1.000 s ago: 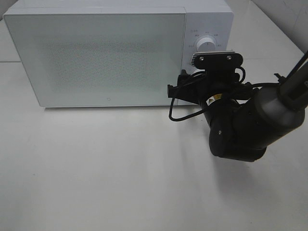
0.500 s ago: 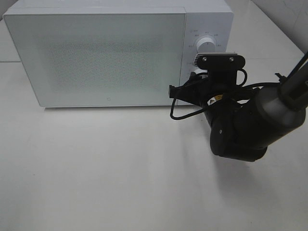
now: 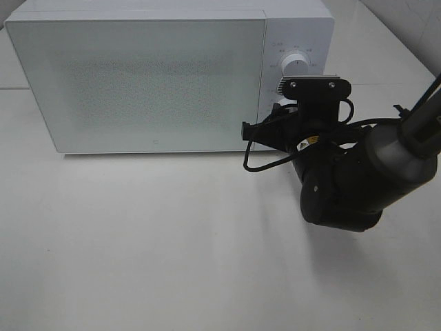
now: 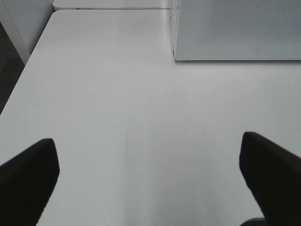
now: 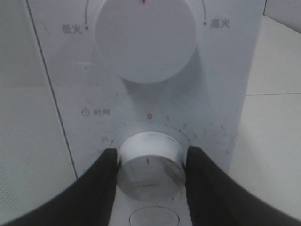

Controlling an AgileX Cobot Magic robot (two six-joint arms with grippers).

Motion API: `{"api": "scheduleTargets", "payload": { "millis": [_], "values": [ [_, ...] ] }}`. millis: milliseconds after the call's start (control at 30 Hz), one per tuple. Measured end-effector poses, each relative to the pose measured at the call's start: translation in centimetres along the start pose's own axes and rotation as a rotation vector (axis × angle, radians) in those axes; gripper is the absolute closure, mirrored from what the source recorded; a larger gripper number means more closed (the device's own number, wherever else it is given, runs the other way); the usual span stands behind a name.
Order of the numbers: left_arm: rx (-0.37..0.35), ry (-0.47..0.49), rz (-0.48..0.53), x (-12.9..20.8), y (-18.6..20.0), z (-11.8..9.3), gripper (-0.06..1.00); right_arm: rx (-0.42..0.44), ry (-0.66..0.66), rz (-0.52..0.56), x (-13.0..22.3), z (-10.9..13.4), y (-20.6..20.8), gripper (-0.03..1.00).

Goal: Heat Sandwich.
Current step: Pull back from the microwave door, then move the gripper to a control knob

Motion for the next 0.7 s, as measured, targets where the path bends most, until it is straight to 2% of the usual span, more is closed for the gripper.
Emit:
{"api": "scheduleTargets", "payload": {
  "millis": [267,367,500,533,667,700],
  "values": [
    [0.000,0.000,0.000,0.00,0.00,0.00,-0.05,0.000,-0.035,-0.005,-0.08,0.00,0.00,0.54],
    [0.000,0.000,0.000,0.00,0.00,0.00,-0.05,0.000,-0.098,-0.007,-0.11,0.00,0.00,0.54],
    [0.000,0.000,0.000,0.00,0.00,0.00,-0.05,0.001,-0.250,-0.012,-0.01,-0.06,-0.03,0.54],
    [0.000,0.000,0.000,0.00,0.00,0.00,-0.05,0.001,-0.250,-0.012,-0.01,-0.06,-0.03,0.54],
    [0.000,0.000,0.000,0.00,0.00,0.00,-0.05,-0.001,-0.415,-0.015,-0.06,-0.06,-0.03,0.54],
    [0.000,0.000,0.000,0.00,0.00,0.00,-0.05,-0.001,-0.415,-0.015,-0.06,-0.06,-0.03,0.54]
  ]
}}
Point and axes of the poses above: a point on each arm's last joint axis where the gripper is mounted, y pointing back along that axis away from the gripper, z along the wrist's bending axis when the last joint is at zero, x = y × z, the point moved 6 cm from there along -y, pointing out along that axis toward the gripper, and after that the axes turned 10 degrees about -y, right-handed, at the moved point
